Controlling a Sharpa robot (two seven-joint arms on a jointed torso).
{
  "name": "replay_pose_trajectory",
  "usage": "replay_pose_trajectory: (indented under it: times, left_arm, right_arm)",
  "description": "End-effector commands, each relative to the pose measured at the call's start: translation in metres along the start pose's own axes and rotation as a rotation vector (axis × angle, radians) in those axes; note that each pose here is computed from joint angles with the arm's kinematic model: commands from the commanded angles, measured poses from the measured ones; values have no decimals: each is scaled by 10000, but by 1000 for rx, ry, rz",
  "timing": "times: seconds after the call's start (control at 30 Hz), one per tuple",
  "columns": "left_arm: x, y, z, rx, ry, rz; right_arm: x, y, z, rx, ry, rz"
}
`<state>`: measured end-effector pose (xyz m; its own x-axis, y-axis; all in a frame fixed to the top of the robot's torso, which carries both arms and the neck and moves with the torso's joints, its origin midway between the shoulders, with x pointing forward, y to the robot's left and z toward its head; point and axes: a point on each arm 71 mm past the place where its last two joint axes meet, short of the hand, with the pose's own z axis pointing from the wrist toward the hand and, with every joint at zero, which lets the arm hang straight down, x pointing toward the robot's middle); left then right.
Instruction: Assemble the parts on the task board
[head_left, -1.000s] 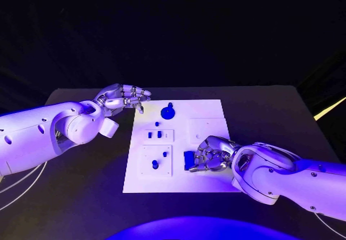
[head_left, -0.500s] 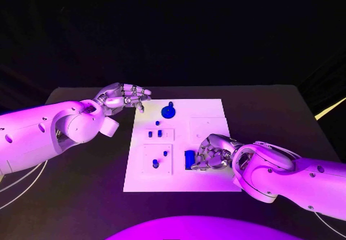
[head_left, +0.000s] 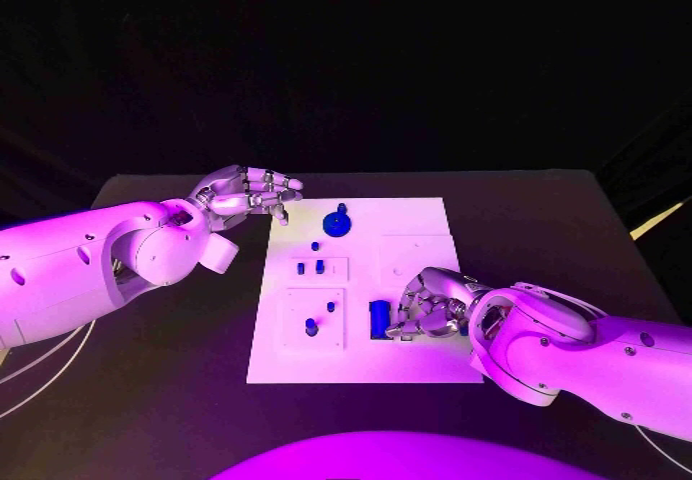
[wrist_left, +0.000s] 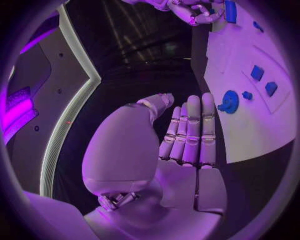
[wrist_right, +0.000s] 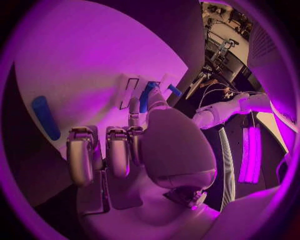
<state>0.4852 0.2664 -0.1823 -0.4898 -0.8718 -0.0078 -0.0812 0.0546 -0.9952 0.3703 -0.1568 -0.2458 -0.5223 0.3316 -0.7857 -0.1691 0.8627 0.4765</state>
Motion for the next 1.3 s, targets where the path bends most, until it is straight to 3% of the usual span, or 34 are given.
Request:
replay_pose_trajectory:
  times: [0.03,0.3,0.63,0.93,1.3]
  left_arm:
    - [11,-7,1,4,12,-9]
    - [6,-8,0,6,13,-9]
    - [25,-16,3,17,18,-11]
    - [34,-13,5,23,21,-14]
    - [31,-7,-4,22,21,-16]
  right_arm:
    - [-7,-12,-53,-28,18,31]
    - [-246,-264,-279,6,-23,157]
    - [-569,-790,-546,90,-170,36]
    - [-525,-968,-609,144,-195,-49]
    - [-332,-937,-489,184,-159,-78]
